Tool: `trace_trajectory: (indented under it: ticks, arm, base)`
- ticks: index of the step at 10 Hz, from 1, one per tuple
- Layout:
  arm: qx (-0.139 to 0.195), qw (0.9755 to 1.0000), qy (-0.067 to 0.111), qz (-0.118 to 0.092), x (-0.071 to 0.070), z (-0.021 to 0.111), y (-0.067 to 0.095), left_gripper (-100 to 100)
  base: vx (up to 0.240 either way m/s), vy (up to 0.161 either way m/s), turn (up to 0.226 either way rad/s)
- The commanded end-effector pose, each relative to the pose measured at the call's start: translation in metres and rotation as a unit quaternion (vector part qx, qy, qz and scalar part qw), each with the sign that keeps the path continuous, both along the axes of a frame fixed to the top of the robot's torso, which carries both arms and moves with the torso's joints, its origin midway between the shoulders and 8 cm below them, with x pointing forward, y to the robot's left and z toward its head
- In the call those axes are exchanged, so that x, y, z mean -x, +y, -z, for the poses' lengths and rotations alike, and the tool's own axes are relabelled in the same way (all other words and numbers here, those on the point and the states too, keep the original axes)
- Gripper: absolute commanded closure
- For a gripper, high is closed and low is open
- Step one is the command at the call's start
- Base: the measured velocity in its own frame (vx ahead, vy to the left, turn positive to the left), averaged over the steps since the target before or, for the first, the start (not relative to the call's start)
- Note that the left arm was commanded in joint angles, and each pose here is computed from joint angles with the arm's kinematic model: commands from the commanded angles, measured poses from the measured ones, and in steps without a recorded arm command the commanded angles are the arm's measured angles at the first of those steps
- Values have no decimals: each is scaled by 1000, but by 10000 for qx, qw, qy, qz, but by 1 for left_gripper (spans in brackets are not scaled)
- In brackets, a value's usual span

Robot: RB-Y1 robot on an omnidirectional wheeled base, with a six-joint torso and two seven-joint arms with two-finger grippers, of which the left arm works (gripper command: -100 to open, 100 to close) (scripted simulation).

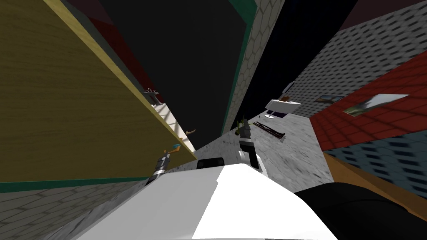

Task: Pull the door open

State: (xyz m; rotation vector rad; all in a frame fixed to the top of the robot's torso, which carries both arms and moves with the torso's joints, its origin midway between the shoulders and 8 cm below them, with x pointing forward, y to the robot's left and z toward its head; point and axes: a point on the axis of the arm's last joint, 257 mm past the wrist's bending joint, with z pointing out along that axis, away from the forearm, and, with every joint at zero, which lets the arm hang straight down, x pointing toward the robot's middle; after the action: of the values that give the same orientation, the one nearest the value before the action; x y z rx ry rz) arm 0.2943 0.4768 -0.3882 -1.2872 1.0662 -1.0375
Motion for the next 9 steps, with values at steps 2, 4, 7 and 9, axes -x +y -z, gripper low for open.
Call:
trace_trajectory:
  ticks: [2, 4, 7, 9]
  arm:
    - [53, 9998, 3, 212, 11, 4, -15, 100]
    - [66, 9994, -6, 335, 19, 4, -20, 100]
    - [94, 9987, -15, 508, 30, 3, -27, 100]
    - [48, 9990, 0, 442, 32, 1, -17, 100]
  base:
    - [-202, 35, -125]
    - [-166, 24, -98]
    - [-121, 24, -86]
    - [-124, 43, -71]
